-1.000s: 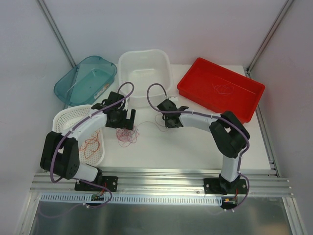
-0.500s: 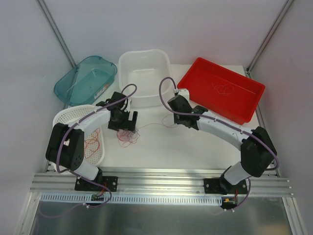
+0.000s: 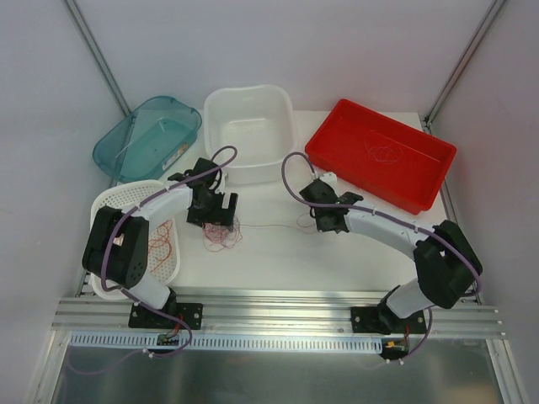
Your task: Untangle the cables
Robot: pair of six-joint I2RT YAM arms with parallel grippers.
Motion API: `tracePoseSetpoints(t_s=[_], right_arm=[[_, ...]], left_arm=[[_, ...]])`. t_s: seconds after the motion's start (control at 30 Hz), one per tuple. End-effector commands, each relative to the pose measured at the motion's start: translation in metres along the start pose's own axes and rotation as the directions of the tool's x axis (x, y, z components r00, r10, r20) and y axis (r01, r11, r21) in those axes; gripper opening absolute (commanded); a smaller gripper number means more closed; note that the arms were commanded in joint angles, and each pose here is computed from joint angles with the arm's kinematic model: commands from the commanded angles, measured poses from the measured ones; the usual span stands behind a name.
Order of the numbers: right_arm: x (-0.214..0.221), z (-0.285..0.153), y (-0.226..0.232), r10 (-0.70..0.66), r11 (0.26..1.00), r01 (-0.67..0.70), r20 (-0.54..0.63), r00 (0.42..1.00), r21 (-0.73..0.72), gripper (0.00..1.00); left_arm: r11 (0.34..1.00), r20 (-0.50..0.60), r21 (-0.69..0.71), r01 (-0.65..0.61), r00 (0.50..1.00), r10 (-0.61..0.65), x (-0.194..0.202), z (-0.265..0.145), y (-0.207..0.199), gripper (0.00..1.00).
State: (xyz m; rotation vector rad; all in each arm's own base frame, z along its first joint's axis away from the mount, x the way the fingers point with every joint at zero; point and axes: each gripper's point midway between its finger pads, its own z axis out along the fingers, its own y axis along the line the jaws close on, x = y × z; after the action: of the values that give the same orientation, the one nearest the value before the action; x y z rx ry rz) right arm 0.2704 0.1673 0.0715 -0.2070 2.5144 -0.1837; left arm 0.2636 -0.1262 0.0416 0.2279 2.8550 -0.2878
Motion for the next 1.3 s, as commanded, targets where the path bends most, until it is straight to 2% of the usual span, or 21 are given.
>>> tracePoseSetpoints(t_s=[0.0,0.17,0.27,0.47,0.67,0.7,0.77,0.8,0.83,0.9,0.93,1.0,1.1,1.27], right_arm=[[0.003,-0.007,-0.033,0.108,0.993,-0.108,0.002,0.994,0.038,0.01],[-0.018,-0.036,-0.078,0.282,0.959,-0.282,0.102,0.954,-0.011,0.01],[-0.034,-0.06,-0.097,0.332,0.943,-0.328,0.169,0.928,-0.049,0.01],[-0.054,-0.107,-0.123,0.35,0.936,-0.345,0.28,0.894,-0.067,0.01],[-0.072,-0.162,-0.163,0.36,0.925,-0.377,0.419,0.834,-0.043,0.01],[-0.079,-0.174,-0.167,0.328,0.937,-0.346,0.447,0.832,-0.045,0.01],[-0.086,-0.179,-0.146,0.299,0.954,-0.261,0.432,0.851,-0.146,0.02],[-0.088,-0.178,-0.135,0.256,0.963,-0.194,0.42,0.871,-0.185,0.05],[-0.086,-0.177,-0.108,0.221,0.948,-0.106,0.382,0.897,-0.3,0.12],[-0.083,-0.161,-0.075,0.156,0.923,-0.019,0.329,0.931,-0.383,0.24],[-0.075,-0.152,-0.06,0.101,0.912,0.035,0.308,0.946,-0.408,0.42],[-0.068,-0.136,-0.032,-0.013,0.904,0.137,0.294,0.956,-0.404,0.61],[-0.054,-0.111,0.007,-0.165,0.851,0.262,0.242,0.956,-0.455,0.72],[-0.041,-0.065,0.033,-0.352,0.806,0.384,0.157,0.923,-0.45,0.76]], left_arm=[[1.0,-0.014,-0.021,0.022,1.0,-0.022,-0.003,-0.003,0.003,0.96],[0.999,-0.044,-0.034,0.032,0.998,-0.034,0.001,0.002,0.006,0.95],[0.999,-0.059,-0.042,0.032,0.998,-0.035,0.003,0.006,0.006,0.93],[0.997,-0.101,-0.067,0.028,0.994,-0.035,0.008,0.014,0.01,0.91],[0.995,-0.113,-0.1,0.02,0.993,-0.031,0.01,0.016,0.015,0.91],[0.995,-0.109,-0.097,0.02,0.994,-0.03,0.008,0.015,0.014,0.91],[0.996,-0.104,-0.09,0.023,0.994,-0.033,0.007,0.013,0.013,0.91],[0.996,-0.104,-0.082,0.021,0.994,-0.03,0.007,0.013,0.011,0.91],[0.996,-0.102,-0.081,0.021,0.994,-0.029,0.007,0.012,0.011,0.91],[0.997,-0.099,-0.073,0.017,0.995,-0.024,0.006,0.012,0.008,0.91],[0.997,-0.098,-0.073,0.018,0.995,-0.025,0.005,0.011,0.008,0.91],[0.997,-0.096,-0.074,0.015,0.995,-0.022,0.005,0.011,0.009,0.91],[0.997,-0.094,-0.071,0.009,0.995,-0.016,0.005,0.01,0.007,0.92],[0.998,-0.084,-0.069,0.005,0.996,-0.011,0.003,0.009,0.006,0.92]])
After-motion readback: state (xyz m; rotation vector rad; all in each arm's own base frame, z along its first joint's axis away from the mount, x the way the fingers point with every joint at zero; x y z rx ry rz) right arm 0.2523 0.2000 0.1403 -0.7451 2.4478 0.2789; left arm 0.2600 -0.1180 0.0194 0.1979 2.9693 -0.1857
